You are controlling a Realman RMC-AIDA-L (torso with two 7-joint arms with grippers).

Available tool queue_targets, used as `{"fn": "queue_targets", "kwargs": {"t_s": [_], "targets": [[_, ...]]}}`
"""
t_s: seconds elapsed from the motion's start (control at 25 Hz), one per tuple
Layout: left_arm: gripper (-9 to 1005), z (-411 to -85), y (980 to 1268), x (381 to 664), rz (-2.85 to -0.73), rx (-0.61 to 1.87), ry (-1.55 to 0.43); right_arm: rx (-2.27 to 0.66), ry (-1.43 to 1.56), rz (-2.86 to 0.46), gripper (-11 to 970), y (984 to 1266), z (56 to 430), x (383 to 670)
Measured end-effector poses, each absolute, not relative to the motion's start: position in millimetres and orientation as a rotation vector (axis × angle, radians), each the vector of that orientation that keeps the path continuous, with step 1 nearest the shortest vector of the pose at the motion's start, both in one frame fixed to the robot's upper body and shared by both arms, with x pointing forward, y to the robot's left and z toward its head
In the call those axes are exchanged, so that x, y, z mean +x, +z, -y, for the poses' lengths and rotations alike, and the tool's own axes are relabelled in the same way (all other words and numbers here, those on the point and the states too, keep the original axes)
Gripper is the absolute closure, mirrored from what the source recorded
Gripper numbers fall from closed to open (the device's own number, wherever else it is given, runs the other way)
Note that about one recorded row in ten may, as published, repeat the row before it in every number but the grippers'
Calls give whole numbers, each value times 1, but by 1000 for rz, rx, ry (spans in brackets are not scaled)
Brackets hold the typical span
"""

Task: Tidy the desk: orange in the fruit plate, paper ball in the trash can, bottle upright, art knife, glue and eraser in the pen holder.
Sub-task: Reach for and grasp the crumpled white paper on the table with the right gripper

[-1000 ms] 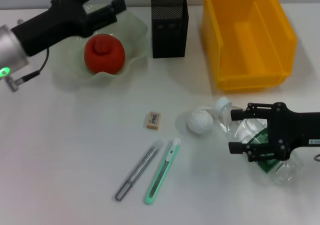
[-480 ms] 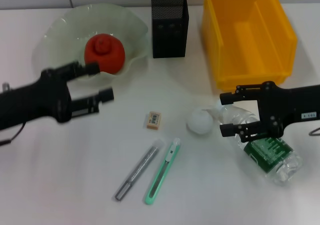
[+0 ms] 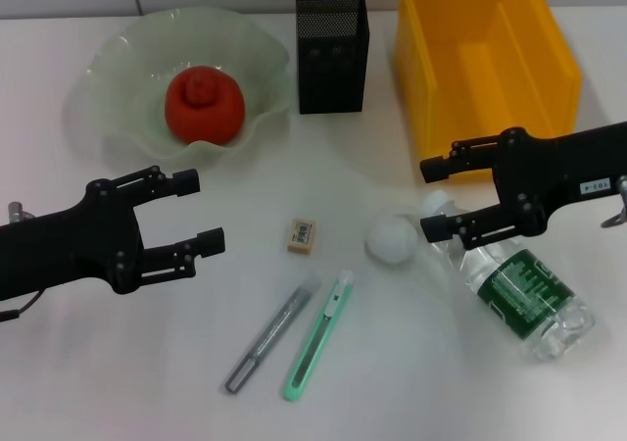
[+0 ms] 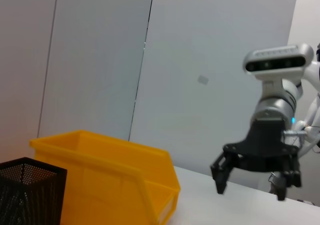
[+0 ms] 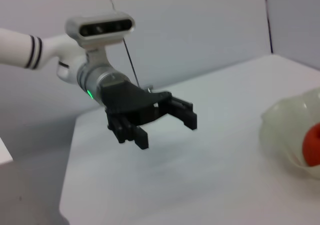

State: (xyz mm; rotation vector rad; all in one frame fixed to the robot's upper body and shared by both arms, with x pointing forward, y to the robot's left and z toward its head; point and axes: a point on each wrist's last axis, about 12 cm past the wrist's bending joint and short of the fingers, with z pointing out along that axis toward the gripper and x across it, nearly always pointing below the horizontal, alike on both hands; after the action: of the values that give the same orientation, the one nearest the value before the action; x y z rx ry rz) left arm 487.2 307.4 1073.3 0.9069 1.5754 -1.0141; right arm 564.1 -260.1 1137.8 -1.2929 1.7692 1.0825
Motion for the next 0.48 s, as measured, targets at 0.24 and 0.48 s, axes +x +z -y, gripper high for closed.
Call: {"fn": "queue_targets", "kwargs": {"t_s": [0.24, 0.48], "targets": [[210, -305, 1073, 488, -1563, 924, -1008, -1416, 965, -1914, 166, 1176, 241, 585], [213, -303, 1070, 485, -1568, 960, -1008, -1615, 805, -2072, 170, 1199, 204, 603]]}}
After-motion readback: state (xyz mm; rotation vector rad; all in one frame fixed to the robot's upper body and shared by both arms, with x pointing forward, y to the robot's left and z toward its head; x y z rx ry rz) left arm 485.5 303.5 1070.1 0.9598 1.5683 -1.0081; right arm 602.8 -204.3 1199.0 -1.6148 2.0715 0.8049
